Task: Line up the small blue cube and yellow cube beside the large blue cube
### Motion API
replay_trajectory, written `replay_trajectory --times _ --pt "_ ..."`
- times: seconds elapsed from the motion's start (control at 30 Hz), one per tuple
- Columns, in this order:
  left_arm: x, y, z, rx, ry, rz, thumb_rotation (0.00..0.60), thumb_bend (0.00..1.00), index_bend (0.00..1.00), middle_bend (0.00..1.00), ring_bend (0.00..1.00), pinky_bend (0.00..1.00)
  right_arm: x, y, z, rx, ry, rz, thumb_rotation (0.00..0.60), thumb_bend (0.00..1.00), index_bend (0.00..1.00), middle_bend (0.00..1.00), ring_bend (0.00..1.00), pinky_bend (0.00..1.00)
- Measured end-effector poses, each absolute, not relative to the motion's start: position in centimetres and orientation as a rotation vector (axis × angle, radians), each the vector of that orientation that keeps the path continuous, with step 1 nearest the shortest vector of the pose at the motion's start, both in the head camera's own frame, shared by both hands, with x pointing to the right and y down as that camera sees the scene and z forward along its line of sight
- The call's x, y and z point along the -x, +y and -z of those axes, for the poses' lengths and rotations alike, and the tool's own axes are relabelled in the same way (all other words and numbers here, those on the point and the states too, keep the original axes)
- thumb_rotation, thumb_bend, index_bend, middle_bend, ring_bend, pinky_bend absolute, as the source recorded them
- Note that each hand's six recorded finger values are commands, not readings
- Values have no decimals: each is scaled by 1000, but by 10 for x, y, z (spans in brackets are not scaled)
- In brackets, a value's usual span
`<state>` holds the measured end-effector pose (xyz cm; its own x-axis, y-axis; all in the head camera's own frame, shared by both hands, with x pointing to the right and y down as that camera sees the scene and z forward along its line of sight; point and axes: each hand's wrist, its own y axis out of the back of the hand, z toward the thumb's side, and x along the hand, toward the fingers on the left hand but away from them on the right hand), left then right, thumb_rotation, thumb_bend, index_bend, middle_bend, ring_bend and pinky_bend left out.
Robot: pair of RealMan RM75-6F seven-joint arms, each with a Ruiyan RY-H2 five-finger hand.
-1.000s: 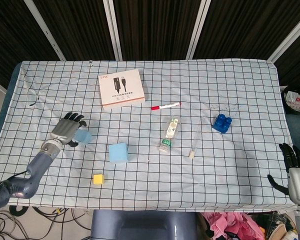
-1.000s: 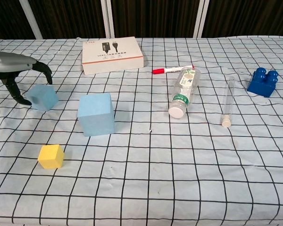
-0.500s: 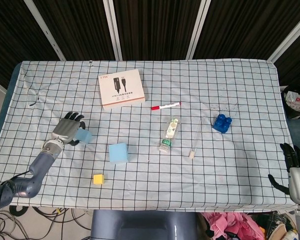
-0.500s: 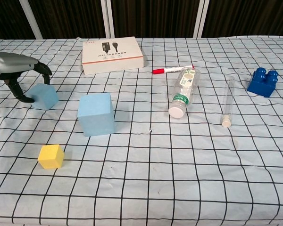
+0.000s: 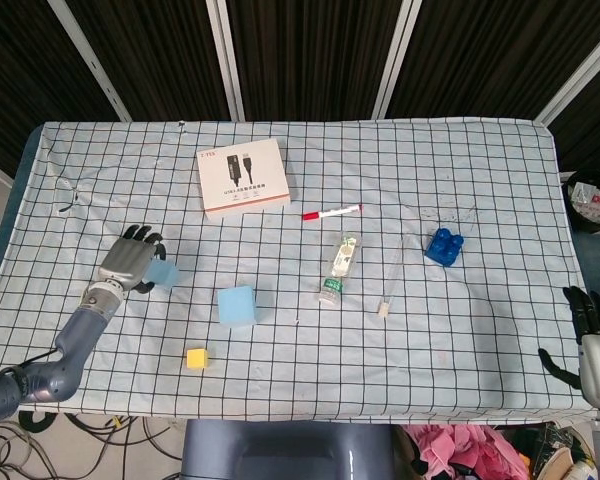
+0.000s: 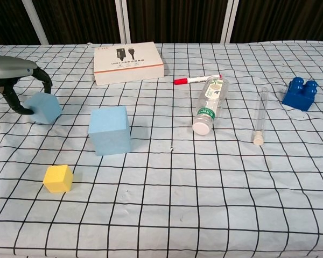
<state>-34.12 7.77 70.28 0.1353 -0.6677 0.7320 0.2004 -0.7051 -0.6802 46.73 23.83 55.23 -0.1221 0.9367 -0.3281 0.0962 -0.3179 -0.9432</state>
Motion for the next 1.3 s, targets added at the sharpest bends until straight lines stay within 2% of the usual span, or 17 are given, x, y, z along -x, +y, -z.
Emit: replay_trajectory --times 0.23,0.47,1.13,1.3 --pt "325 88 -674 1746 514 1687 600 272 460 161 0 0 -468 238 -550 1437 -1200 -1514 600 193 11 62 0 108" --pt "315 104 -660 1716 469 1745 600 272 460 160 0 0 -469 238 -551 1436 -1195 -1520 600 193 11 62 0 108" --pt "275 143 -672 1868 593 1763 600 273 460 162 0 0 -474 237 -551 1421 -1202 -1527 600 192 11 62 0 108" --pt "268 144 -677 1867 601 1761 600 273 460 162 0 0 -474 237 -551 1421 -1204 -1526 600 193 11 61 0 108"
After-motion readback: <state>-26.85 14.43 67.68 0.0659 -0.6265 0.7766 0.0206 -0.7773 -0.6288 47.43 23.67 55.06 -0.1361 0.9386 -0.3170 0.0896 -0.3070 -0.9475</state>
